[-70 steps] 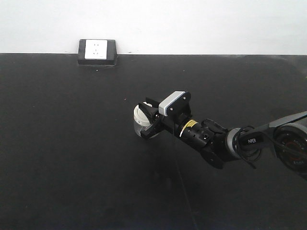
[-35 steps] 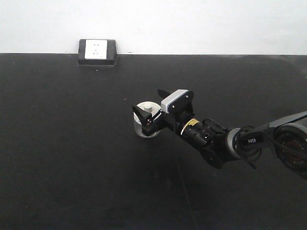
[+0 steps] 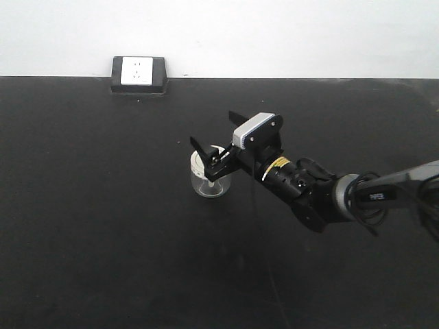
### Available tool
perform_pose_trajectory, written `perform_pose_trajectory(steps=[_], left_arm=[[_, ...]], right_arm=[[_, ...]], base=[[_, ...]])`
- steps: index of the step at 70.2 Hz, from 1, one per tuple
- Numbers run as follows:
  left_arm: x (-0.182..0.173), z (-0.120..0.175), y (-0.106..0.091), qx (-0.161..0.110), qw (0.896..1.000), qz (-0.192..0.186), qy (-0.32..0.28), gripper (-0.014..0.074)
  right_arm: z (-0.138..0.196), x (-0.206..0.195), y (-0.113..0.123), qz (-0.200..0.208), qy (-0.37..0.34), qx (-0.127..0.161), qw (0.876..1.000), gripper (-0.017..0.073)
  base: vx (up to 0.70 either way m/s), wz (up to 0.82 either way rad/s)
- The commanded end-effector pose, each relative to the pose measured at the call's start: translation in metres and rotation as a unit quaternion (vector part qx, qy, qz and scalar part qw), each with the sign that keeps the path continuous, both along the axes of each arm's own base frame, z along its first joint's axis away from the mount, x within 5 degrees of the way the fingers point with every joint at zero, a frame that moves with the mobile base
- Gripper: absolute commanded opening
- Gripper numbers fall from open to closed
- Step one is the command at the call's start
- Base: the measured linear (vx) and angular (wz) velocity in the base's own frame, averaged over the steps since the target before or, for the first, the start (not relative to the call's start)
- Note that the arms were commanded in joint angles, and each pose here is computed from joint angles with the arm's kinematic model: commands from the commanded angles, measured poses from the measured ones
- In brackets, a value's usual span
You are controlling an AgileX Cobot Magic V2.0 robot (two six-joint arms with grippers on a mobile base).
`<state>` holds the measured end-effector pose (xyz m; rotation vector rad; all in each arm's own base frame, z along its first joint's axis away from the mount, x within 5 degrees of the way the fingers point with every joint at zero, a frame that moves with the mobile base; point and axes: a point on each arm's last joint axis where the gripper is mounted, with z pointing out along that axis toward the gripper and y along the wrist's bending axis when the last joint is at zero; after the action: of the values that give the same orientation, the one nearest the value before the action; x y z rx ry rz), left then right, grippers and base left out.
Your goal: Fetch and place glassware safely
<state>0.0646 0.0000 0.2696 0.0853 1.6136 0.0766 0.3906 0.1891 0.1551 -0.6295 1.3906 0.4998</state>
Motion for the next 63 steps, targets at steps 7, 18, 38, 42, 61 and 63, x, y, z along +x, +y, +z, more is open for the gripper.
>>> perform_pose_trajectory(steps=[7, 18, 38, 42, 61, 63], left_arm=[[0.0, 0.014, -0.001, -0.007, 0.999, -0.004, -0.042, -0.0007], [0.0, 0.014, -0.001, -0.007, 0.999, -0.004, -0.042, -0.0007], [0.0, 0.014, -0.001, -0.007, 0.999, -0.004, -0.042, -0.0007], [0.0, 0.014, -0.001, -0.007, 0.999, -0.004, -0.042, -0.0007], [0.0, 0.014, -0.001, -0.007, 0.999, -0.004, -0.042, -0.0007], [0.0, 0.014, -0.001, -0.007, 0.999, -0.004, -0.042, -0.0007]], right_arm=[[0.073, -0.023, -0.012, -0.011, -0.068, 0.027, 0.997, 0.0575], [0.101, -0.055, -0.03, -0.037, -0.038, -0.001, 0.999, 0.0505], [0.142, -0.124, -0.075, -0.132, 0.047, 0.009, 0.99, 0.0283], [0.147, -0.138, -0.083, -0.145, 0.063, 0.01, 0.987, 0.0203], [0.173, -0.201, -0.113, -0.167, 0.065, 0.02, 0.984, -0.0009], [0.173, -0.206, -0.114, -0.168, 0.067, 0.018, 0.983, -0.0008]], base=[[0.0, 0.0], [0.0, 0.0], [0.0, 0.0], [0.0, 0.0], [0.0, 0.0], [0.0, 0.0]])
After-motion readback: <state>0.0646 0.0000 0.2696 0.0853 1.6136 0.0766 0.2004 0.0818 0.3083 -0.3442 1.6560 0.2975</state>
